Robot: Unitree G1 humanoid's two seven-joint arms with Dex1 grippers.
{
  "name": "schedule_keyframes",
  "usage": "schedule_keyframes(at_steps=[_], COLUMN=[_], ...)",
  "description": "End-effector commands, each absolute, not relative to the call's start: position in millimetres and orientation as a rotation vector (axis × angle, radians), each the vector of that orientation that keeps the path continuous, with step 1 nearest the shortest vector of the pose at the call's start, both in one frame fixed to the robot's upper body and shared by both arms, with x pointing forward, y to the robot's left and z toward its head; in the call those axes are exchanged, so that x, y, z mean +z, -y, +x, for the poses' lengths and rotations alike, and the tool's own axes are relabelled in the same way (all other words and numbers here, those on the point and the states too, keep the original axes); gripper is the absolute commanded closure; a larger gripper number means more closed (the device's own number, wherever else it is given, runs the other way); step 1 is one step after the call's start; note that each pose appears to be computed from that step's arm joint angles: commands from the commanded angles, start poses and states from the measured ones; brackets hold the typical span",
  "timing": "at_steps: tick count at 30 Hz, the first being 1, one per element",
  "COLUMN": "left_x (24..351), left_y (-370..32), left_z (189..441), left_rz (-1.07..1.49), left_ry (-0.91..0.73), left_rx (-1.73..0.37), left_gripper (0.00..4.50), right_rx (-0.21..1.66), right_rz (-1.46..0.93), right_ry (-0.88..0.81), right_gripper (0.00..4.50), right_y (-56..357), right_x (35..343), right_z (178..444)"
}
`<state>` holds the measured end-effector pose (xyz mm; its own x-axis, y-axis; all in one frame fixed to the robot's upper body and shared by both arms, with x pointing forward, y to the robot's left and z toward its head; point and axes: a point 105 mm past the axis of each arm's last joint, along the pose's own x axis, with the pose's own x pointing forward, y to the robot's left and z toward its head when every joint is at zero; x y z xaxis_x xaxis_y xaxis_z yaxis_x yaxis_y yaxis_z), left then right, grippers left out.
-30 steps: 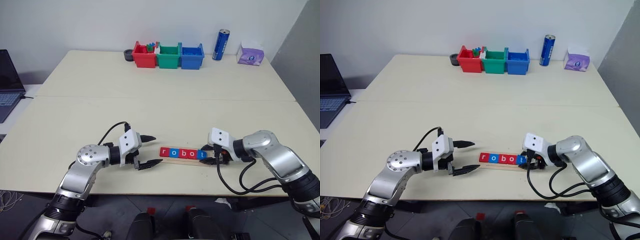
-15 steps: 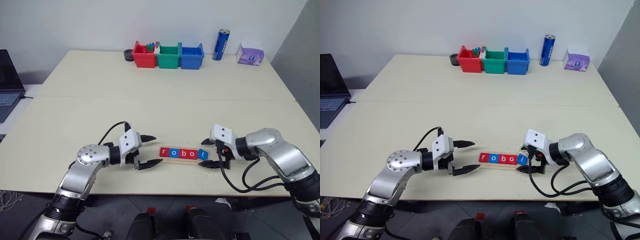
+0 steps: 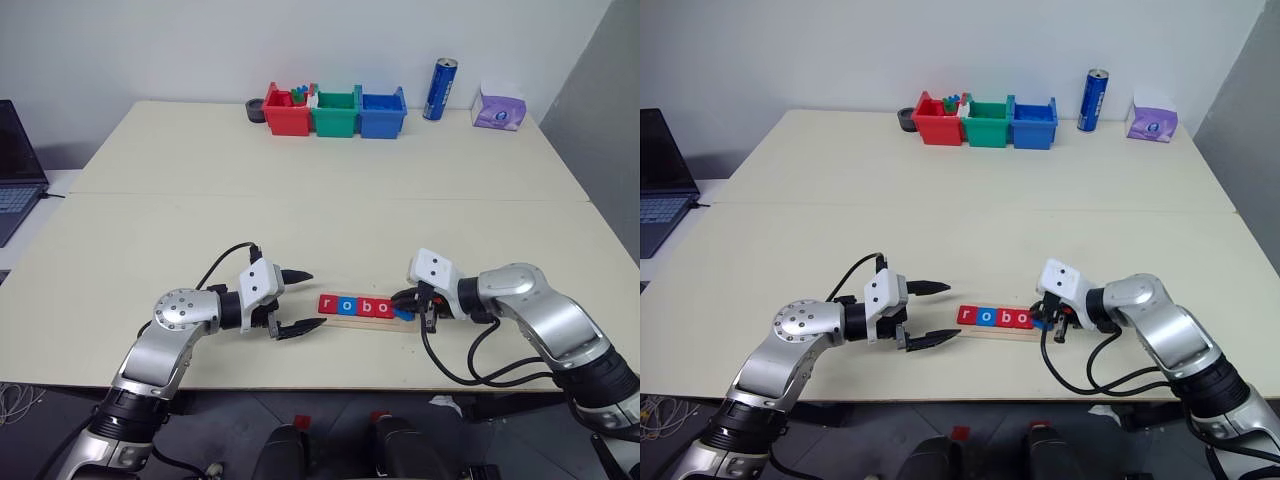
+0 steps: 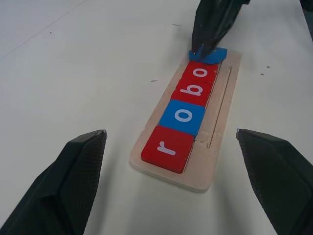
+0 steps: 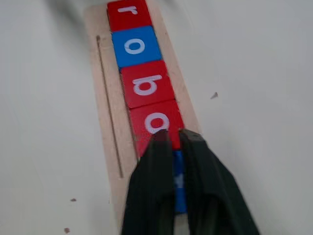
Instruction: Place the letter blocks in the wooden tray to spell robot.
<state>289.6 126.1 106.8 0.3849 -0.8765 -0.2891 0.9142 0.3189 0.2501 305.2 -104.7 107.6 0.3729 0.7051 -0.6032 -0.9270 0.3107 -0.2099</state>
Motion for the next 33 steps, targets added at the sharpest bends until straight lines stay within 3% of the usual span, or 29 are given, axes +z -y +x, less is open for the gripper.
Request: schedule_keyframes(at_steps=[1, 10, 18, 23, 33], left_x=[117.5, 117.4, 118.1, 115.4, 116.1], left_y=[-122.2, -123.3, -124.2, -129.5, -127.8], left_z=[287.9, 288.0, 288.4, 287.2, 290.0], left_rz=[0.42, 0.42, 0.422, 0.425, 0.43], left_ry=[-0.062, -0.062, -0.061, -0.071, -0.07], left_rx=[-1.187, -1.184, -1.182, -1.174, -1.184], left_gripper=[0.0, 0.0, 0.0, 0.0, 0.0], right_rx=[1.133, 1.169, 1.185, 1.244, 1.184], right_rz=[-0.62, -0.63, -0.518, -0.567, -0.627], right_ry=[-0.415, -0.435, -0.36, -0.495, -0.533], right_gripper=[4.48, 4.48, 4.48, 4.48, 4.48], right_y=[101.5, 101.9, 93.7, 125.9, 132.7], right_x=[112.9, 113.2, 146.1, 135.6, 110.8], right_z=[307.3, 303.2, 296.9, 258.8, 264.8])
